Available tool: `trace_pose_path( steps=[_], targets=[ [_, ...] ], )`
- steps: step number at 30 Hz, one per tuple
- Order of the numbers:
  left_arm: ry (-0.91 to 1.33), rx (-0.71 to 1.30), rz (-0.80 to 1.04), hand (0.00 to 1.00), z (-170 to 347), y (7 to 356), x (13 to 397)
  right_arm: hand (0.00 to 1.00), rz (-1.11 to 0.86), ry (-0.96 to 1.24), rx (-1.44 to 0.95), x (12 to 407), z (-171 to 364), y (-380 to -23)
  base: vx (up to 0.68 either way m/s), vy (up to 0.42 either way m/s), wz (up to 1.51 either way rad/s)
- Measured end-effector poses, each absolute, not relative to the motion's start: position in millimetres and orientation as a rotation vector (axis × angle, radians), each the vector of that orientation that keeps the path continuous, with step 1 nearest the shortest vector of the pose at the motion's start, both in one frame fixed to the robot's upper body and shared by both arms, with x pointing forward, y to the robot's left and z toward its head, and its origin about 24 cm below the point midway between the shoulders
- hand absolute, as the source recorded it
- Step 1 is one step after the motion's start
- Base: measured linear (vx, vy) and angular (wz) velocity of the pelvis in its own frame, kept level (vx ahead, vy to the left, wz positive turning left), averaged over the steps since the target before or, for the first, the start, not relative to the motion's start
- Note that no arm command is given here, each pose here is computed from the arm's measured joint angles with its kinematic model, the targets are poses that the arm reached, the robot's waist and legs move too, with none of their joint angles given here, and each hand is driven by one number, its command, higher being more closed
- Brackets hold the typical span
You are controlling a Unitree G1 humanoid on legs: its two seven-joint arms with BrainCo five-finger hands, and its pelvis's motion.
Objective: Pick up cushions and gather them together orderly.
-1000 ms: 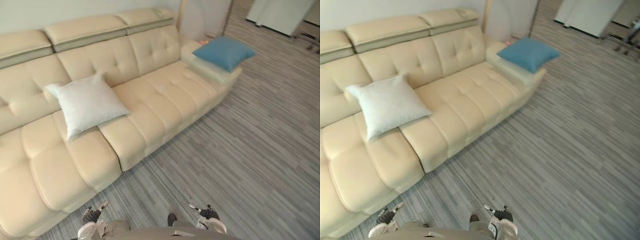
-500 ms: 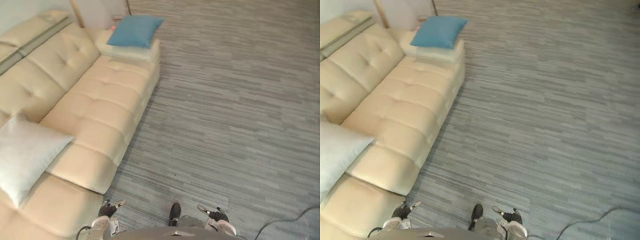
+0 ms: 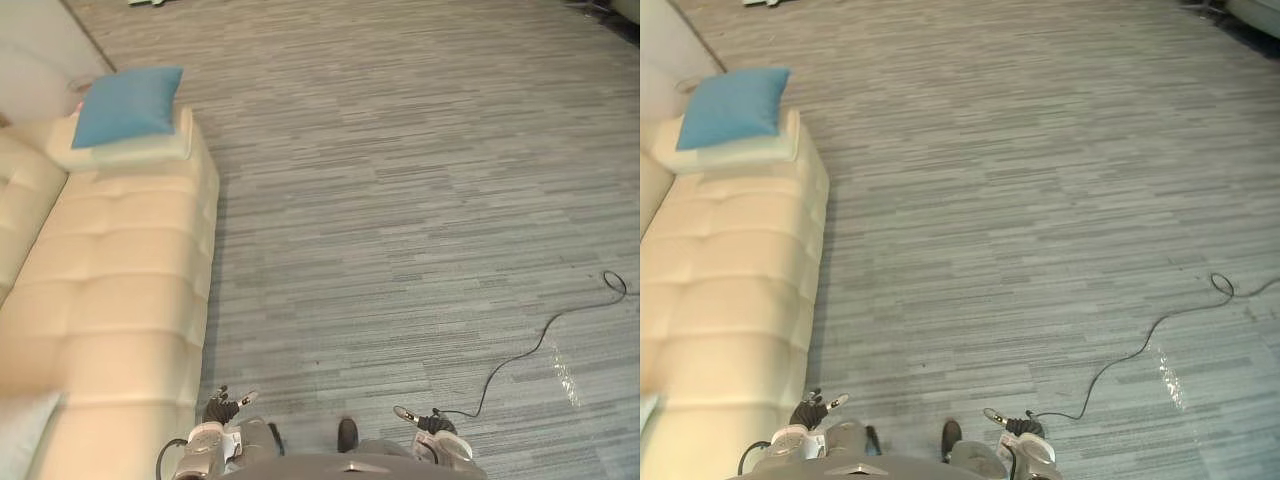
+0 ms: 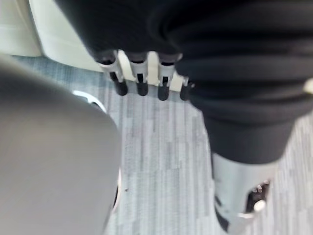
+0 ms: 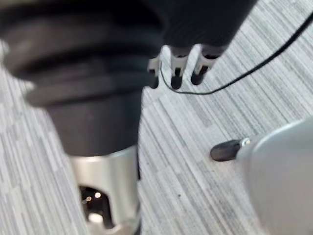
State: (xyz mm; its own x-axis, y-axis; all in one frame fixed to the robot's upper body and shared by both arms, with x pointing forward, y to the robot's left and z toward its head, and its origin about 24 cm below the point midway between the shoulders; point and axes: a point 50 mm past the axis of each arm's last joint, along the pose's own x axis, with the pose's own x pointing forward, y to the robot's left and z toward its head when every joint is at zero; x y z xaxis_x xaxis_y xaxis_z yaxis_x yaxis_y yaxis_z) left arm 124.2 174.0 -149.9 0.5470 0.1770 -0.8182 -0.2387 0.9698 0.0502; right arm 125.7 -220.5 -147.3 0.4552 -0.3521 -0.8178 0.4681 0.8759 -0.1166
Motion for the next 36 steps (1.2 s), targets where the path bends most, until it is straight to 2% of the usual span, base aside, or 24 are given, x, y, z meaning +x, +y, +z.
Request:
trace_pose_path(
  steps=[5, 8, 17, 23, 25, 30, 36],
  targets=[
    [0.962, -0.077, 0.266, 0.00, -149.9, 174.6, 124.2, 0.00, -0.483, 0.979, 0.113, 125.0, -147.7, -217.6, 0.37, 0.314, -0.71],
    [0.943, -0.051, 0.289, 0.00, -147.0, 187.6, 128.8, 0.00, -0.470, 0.993, 0.131, 122.4, -150.4, -209.1, 0.49, 0.208, 0.06],
    [1.003, -0.017, 0.315, 0.00, -152.1, 195.3, 112.4, 0.00, -0.445, 0.953, 0.140, 132.5, -146.6, -207.9, 0.43, 0.115, -0.11],
    [1.004, -0.043, 0.330, 0.00, -152.5, 189.1, 117.1, 0.00, -0.482, 0.915, 0.137, 137.5, -141.2, -220.7, 0.51, -0.147, 0.47],
    [1.013, -0.062, 0.349, 0.00, -153.6, 188.5, 114.7, 0.00, -0.513, 0.955, 0.147, 122.0, -146.2, -223.4, 0.50, -0.314, 1.05],
    [1.048, -0.184, 0.450, 0.00, -158.9, 176.2, 101.6, 0.00, -0.588, 0.944, 0.156, 117.9, -143.4, -239.6, 0.55, -0.328, 0.49],
    [0.998, -0.186, 0.456, 0.00, -153.4, 181.2, 112.7, 0.00, -0.548, 0.958, 0.177, 121.2, -146.5, -224.2, 0.45, -0.145, 0.57]
  ],
)
